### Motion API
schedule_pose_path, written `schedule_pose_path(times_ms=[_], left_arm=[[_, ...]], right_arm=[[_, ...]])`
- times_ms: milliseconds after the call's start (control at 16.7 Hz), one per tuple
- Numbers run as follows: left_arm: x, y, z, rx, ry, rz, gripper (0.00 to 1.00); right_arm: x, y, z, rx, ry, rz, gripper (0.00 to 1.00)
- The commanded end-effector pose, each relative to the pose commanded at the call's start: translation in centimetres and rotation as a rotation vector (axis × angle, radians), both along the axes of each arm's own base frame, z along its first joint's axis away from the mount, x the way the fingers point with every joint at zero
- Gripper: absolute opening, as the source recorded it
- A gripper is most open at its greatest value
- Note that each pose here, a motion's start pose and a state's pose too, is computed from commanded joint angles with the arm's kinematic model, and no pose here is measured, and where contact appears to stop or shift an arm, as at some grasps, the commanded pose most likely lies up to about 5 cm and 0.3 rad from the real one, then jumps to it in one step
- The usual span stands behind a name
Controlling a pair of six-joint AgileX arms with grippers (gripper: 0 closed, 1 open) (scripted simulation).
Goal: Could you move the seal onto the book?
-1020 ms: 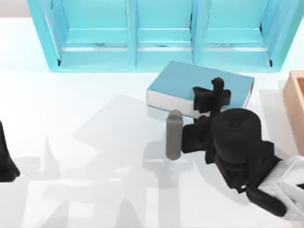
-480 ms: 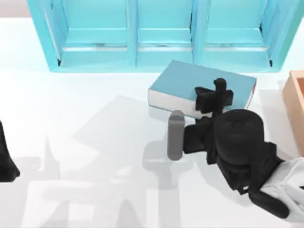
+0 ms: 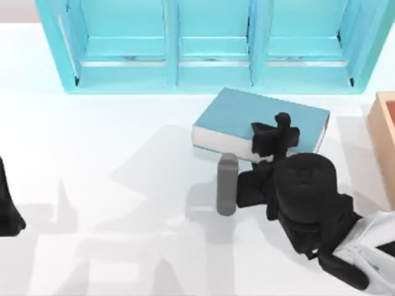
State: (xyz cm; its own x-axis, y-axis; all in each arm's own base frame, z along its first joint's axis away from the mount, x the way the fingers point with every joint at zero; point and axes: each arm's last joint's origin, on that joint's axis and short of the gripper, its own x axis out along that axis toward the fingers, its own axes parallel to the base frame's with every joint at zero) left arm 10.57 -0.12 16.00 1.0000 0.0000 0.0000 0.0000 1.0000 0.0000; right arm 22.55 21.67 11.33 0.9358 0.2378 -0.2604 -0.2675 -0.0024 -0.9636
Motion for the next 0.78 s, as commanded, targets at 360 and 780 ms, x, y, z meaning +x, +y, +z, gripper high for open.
schedule_pose_path(times_ms=[360,780], left_arm=[[0.00,0.00,0.00,0.000,0.000,0.000,1.00],[0.00,0.00,0.00,0.000,0.000,0.000,1.00]], right_arm=[[-0.03,-0.05,-1.10,0.002,0.000,0.000,0.00],[-0.03,-0.05,-1.10,0.002,0.000,0.000,0.45]])
